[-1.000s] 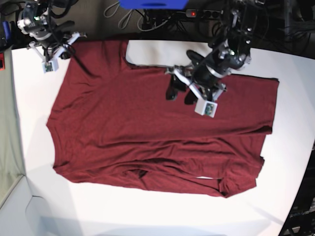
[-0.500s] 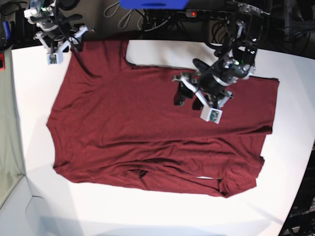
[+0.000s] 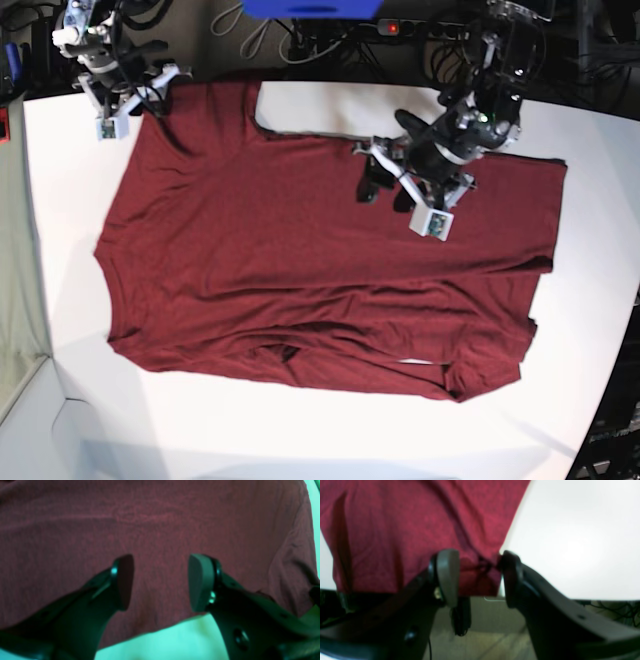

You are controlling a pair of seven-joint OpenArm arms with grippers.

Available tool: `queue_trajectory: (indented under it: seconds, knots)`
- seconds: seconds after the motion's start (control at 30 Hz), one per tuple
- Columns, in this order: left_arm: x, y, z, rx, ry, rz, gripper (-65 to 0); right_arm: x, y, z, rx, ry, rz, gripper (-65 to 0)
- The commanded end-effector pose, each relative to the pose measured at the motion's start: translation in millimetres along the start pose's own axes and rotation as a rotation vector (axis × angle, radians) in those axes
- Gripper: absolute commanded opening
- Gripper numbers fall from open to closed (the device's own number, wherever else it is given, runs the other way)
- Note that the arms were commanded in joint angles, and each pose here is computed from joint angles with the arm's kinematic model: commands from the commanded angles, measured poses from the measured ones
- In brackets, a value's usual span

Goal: Layout the t-shirt on the table in an organized manner, then fold the t-shirt properly
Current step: 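Grasp the shirt side with the right gripper and lift it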

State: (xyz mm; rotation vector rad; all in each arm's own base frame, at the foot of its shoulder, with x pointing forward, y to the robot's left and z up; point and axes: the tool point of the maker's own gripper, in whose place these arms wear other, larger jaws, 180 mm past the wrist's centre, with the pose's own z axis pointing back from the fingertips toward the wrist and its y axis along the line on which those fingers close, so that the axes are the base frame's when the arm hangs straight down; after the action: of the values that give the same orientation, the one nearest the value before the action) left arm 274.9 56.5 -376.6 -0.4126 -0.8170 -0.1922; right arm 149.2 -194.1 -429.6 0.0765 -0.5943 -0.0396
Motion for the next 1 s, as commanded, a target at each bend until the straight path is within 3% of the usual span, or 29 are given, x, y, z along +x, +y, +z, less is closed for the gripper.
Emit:
queue_trajectory:
  seconds: [0.0, 0.1, 0.13, 0.4, 0.63, 0.77, 0.97]
  knots:
    - [14.8, -1.5, 1.9, -0.009, -0.048, -0.009, -31.3, -4.6, -1.4, 1.0, -0.001, 0.022, 0.006, -44.5]
    - [15.1, -1.0, 2.1, -0.007, -0.049, -0.008, -31.3, 2.6, -1.0, -4.3, 0.003, 0.008, 0.001, -62.0]
    - [15.1, -1.0, 2.1, -0.007, -0.049, -0.008, -31.3, 4.7, -0.8, -6.2, 0.005, 0.005, -0.001, -65.0]
    - [21.3, 14.0, 5.9, 0.030, -0.069, 0.009, -31.3, 43.3, 1.0, -13.0, 0.009, -0.082, 0.009, -65.0]
    - [36.3, 40.1, 16.0, 0.097, -0.117, 0.034, -31.3, 136.4, -2.8, -5.3, -0.005, -0.288, 0.077, -65.0]
    - [48.8, 43.2, 24.7, 0.110, -0.153, 0.027, -31.3, 197.5, 13.2, -2.0, 0.025, -0.408, 0.147, -65.0]
    - [56.2, 54.0, 35.7, 0.145, -0.184, 0.038, -31.3, 259.5, 38.5, 1.1, 0.071, -0.488, 0.215, -65.0]
